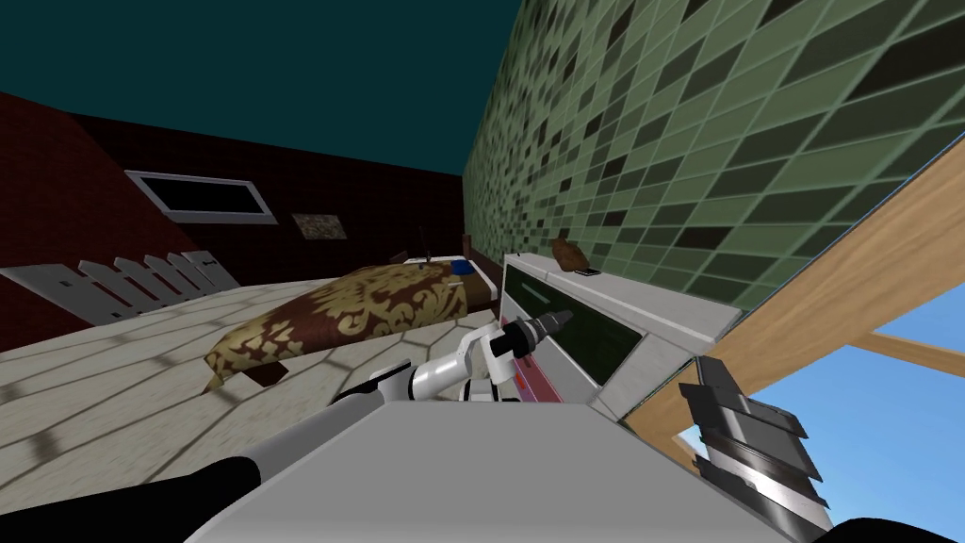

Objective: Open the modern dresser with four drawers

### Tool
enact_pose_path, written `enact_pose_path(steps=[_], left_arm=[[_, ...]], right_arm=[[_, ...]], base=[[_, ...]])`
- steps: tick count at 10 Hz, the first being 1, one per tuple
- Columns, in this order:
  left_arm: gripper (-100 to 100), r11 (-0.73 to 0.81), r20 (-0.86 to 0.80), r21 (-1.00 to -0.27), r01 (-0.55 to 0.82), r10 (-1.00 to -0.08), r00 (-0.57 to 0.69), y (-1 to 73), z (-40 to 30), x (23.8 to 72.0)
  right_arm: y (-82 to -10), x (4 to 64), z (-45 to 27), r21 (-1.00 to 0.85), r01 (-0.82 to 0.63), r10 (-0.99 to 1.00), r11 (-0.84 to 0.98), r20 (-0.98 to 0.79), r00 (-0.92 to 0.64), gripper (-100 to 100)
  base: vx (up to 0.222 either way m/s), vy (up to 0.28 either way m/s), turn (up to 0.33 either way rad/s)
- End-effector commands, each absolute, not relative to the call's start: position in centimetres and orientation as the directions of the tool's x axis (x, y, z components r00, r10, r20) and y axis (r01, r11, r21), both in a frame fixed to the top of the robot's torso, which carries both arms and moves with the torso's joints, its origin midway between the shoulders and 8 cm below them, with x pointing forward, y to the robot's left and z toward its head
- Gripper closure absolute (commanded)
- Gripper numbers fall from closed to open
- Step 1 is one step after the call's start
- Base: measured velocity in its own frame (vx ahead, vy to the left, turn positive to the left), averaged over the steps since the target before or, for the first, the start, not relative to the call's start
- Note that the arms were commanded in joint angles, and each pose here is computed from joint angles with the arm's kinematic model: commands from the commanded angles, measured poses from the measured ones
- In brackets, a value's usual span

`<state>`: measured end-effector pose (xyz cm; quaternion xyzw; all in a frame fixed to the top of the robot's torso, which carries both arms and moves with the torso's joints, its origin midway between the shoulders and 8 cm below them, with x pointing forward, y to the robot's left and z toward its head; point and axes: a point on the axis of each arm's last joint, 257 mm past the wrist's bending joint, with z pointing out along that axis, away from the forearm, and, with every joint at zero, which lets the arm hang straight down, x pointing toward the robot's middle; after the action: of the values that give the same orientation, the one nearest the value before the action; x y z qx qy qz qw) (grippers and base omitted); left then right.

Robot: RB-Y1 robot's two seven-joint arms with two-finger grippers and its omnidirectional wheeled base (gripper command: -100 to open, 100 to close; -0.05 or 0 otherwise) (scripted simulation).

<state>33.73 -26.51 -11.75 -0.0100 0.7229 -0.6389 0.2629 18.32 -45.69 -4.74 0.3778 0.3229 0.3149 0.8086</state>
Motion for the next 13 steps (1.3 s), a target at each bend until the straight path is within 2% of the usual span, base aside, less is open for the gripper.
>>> enact_pose_path(steps=[1, 5, 7, 13], left_arm=[[-100, 0.203, -0.384, -0.921, 0.333, -0.321, -0.866, -27.5, -12.1, 32.8], [-100, 0.203, -0.384, -0.921, 0.333, -0.321, -0.866, -27.5, -12.1, 32.8], [-100, 0.219, -0.403, -0.910, 0.352, -0.271, -0.874, -29.6, -12.1, 30.9], [-100, 0.204, -0.407, -0.909, 0.364, -0.235, -0.883, -31.8, -11.2, 28.7]], right_arm=[[-45.9, 17.9, -4.7, 0.813, -0.257, 0.747, 0.523, -0.291, 0.598, 0], [-46.8, 16.1, -4.6, 0.804, -0.227, 0.720, 0.549, -0.318, 0.617, 0], [-47.3, 15.2, -4.6, 0.800, -0.212, 0.707, 0.561, -0.330, 0.625, 0], [-48.7, 12.3, -4.3, 0.785, -0.162, 0.662, 0.598, -0.370, 0.652, 0]], base=[[0.031, 0.007, 0.059], [0.022, 0.014, 0.007], [0.055, 0.027, 0.030], [0.025, 0.021, 0.000]])
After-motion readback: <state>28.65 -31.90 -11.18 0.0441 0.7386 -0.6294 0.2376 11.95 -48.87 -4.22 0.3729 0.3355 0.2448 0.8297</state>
